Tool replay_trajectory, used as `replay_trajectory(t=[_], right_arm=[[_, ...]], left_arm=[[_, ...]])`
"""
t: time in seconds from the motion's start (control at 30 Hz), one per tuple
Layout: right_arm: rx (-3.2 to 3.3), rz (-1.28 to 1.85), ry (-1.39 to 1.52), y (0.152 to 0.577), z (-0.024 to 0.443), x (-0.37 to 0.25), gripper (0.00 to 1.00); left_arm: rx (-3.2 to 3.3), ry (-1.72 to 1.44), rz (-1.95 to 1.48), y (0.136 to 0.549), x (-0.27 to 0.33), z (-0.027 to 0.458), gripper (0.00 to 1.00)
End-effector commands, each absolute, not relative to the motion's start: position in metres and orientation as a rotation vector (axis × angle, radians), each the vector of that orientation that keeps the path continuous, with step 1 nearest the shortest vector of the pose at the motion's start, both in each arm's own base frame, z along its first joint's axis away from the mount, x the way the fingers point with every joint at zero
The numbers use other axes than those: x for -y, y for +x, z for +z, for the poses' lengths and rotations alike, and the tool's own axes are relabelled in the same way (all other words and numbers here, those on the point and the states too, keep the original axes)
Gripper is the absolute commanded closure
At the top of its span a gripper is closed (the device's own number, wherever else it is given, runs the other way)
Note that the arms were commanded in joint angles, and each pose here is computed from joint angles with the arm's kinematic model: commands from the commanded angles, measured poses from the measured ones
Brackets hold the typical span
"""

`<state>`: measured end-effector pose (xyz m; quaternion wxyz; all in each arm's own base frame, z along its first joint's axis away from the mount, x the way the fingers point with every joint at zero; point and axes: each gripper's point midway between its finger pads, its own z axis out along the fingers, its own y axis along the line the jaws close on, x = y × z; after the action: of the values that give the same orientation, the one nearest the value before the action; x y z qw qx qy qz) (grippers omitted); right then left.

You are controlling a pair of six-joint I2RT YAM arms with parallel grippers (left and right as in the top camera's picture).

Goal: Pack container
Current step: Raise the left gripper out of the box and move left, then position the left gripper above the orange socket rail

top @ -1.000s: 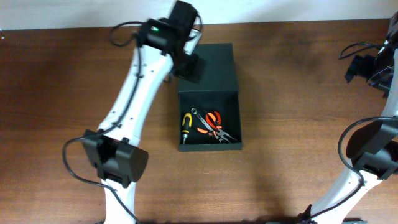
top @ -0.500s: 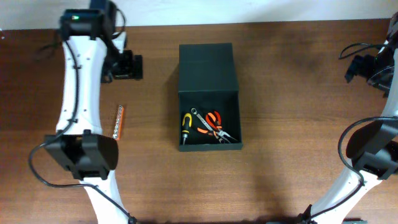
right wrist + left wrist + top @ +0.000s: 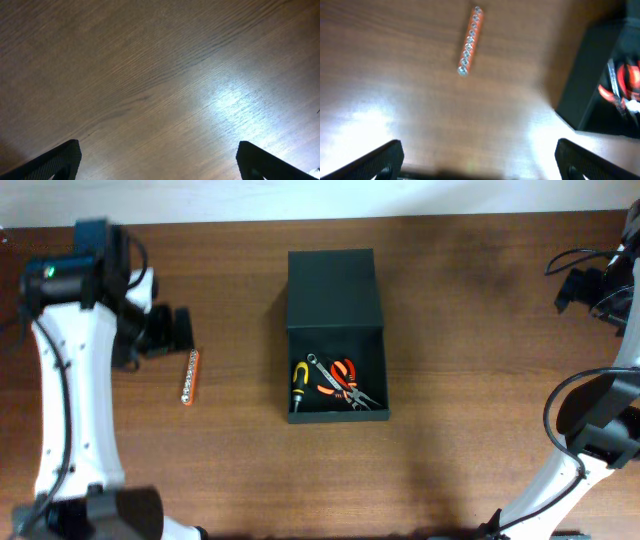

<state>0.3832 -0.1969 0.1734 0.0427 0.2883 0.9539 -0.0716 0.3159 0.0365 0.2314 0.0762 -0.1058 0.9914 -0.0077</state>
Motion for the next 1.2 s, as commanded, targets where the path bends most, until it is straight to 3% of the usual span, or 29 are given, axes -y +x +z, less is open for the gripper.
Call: replay_trajectory(t=[0.0, 0.17, 0.4, 0.6, 0.83, 1.17], right_arm=[[-2.903, -0.227, 0.898, 0.382, 0.177, 0.199, 0.02], [-2.903, -0.227, 0.898, 0.382, 0.177, 0.199, 0.01], [-2.903, -0.227, 0.898, 0.382, 0.177, 0.199, 0.01], [-2.903, -0.227, 0.898, 0.382, 0.177, 0.199, 0.01], [-2.903, -0.227, 0.898, 0.382, 0.177, 0.199, 0.01], [-2.903, -0.227, 0.898, 0.382, 0.177, 0.199, 0.01]], left_arm=[[-3.01, -0.526, -0.086, 0.28, -0.053, 0.176, 0.01], [-2.944, -0.572, -0.06, 0.279, -0.078, 0.127, 0.01], [-2.826, -0.357, 0.064, 0.324, -0.092, 0.125, 0.01], [-2.889, 0.013, 0.07, 0.343, -0.068, 0.097, 0.01], [-2.965, 0.123, 0.116, 0.352, -0.063, 0.059, 0.01], [-2.932, 0.169, 0.206, 0.363, -0.073, 0.057, 0.01]])
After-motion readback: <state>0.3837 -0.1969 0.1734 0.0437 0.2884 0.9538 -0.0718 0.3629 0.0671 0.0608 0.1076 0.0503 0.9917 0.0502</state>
